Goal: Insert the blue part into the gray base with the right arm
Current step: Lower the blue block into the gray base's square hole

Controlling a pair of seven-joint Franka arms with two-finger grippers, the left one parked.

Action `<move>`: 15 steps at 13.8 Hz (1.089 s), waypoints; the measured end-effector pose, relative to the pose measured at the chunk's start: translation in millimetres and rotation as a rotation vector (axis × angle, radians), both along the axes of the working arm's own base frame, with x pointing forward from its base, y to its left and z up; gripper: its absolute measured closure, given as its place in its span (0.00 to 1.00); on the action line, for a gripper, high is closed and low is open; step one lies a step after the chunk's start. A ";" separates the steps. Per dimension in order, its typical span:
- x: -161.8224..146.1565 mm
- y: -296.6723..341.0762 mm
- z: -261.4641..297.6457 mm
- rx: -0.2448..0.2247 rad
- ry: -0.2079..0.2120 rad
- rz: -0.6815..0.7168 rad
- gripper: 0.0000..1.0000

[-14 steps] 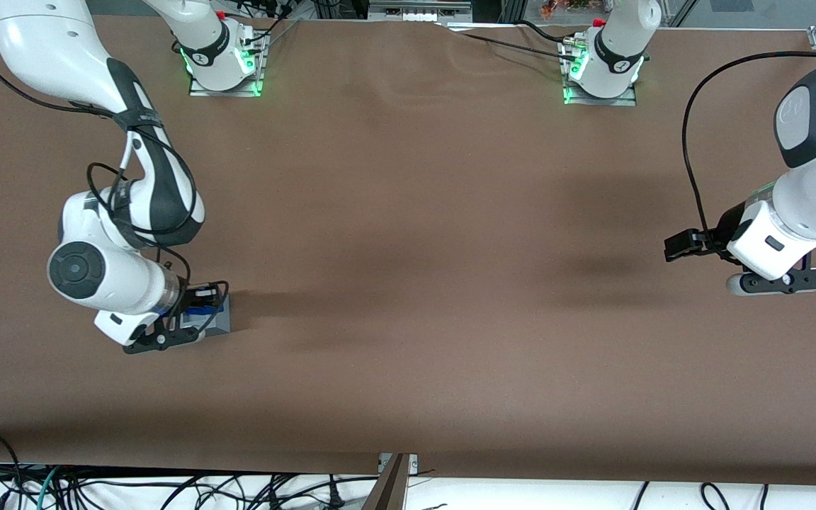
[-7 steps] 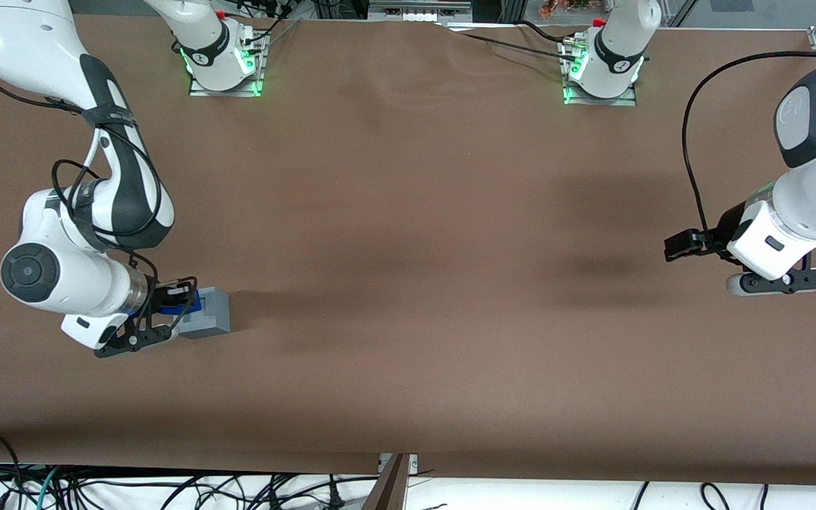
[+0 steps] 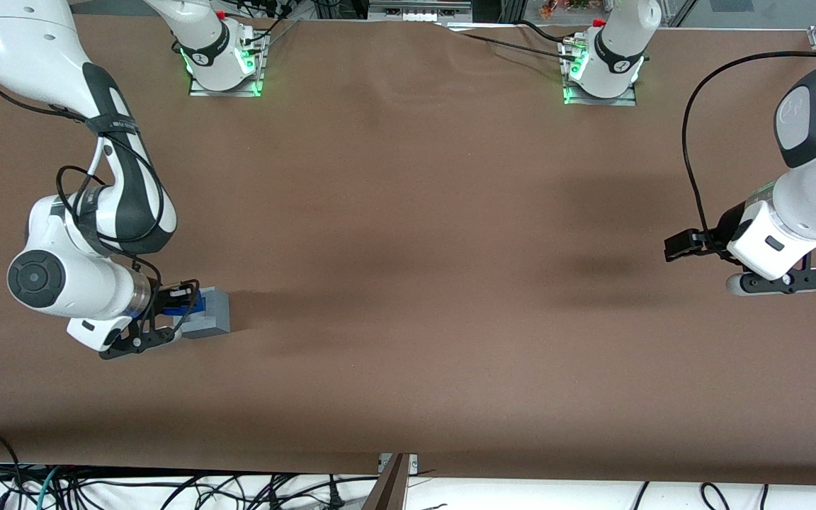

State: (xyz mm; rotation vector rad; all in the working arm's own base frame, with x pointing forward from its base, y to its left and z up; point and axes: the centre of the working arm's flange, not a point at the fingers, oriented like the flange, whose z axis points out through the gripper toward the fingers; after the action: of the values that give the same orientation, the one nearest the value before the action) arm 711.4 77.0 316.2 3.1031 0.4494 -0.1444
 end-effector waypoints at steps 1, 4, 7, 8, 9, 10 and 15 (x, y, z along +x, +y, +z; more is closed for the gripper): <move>1.0 0.2 -2.6 0.001 -0.005 -0.004 0.49; 2.4 0.3 -7.0 0.003 -0.011 -0.009 0.49; 3.6 -1.1 -10.8 0.001 -0.011 -0.035 0.49; 4.3 -1.5 -10.5 0.001 -0.013 -0.042 0.49; 4.8 -2.0 -10.8 0.001 -0.013 -0.047 0.49; 5.0 -2.6 -11.4 0.000 -0.013 -0.052 0.49; 5.1 -3.4 -15.6 -0.002 -0.008 -0.069 0.49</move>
State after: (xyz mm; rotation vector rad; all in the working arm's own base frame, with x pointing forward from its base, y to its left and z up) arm 716.5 73.7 300.6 3.1170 0.3416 -0.1327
